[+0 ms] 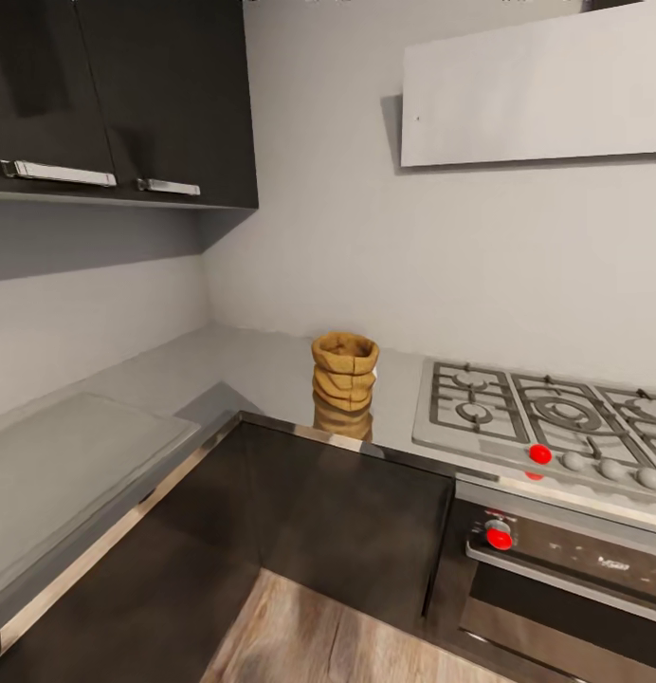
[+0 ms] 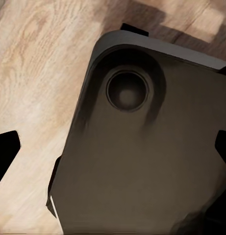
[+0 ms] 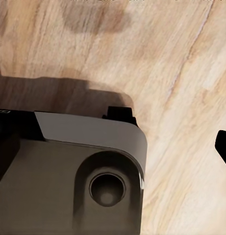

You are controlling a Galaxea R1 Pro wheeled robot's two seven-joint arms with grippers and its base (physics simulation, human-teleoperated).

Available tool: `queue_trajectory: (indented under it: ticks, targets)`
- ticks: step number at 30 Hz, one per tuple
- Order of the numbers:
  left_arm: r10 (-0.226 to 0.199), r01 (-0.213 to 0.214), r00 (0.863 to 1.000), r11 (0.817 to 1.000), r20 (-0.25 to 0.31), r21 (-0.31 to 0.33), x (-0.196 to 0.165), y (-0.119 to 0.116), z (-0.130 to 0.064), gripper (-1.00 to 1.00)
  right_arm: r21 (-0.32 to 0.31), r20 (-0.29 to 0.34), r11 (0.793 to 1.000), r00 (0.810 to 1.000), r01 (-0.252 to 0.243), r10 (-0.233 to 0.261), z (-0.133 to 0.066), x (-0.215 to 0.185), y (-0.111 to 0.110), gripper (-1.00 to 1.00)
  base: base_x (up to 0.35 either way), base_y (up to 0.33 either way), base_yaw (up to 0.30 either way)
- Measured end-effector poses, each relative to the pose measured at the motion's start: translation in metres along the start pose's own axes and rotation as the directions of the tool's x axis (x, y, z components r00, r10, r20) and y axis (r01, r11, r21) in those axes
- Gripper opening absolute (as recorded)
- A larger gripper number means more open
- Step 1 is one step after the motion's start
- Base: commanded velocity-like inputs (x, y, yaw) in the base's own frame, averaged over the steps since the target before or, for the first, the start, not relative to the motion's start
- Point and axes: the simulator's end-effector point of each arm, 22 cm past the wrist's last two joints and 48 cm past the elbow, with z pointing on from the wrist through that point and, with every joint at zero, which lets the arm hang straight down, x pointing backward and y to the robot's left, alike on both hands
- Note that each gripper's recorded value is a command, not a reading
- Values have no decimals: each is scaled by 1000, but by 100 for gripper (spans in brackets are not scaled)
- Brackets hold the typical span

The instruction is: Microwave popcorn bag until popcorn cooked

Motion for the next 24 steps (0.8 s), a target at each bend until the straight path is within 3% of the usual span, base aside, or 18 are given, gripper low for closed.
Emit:
queue_trajectory:
  ticks: [18, 20, 21, 24]
  targets:
    - [-2, 2, 1000, 1000, 1, -7, -3, 5, -29, 100, -14, -6, 1000, 1000, -4, 4, -28, -6, 10, 100, 0, 0, 0]
    - [-2, 2, 1000, 1000, 0, -7, -3, 6, -32, 100, -15, -28, 1000, 1000, -5, 4, -32, 1, 10, 100, 0, 0, 0]
    - [-2, 2, 1000, 1000, 1, -6, -3, 5, -34, 100, -9, -74, 1000, 997, -5, 4, -36, 29, 7, 100, 0, 0, 0]
    - [-2, 2, 1000, 1000, 1, -5, -3, 5, -39, 100, -13, -83, 1000, 997, -7, 5, -42, 33, 10, 100, 0, 0, 0]
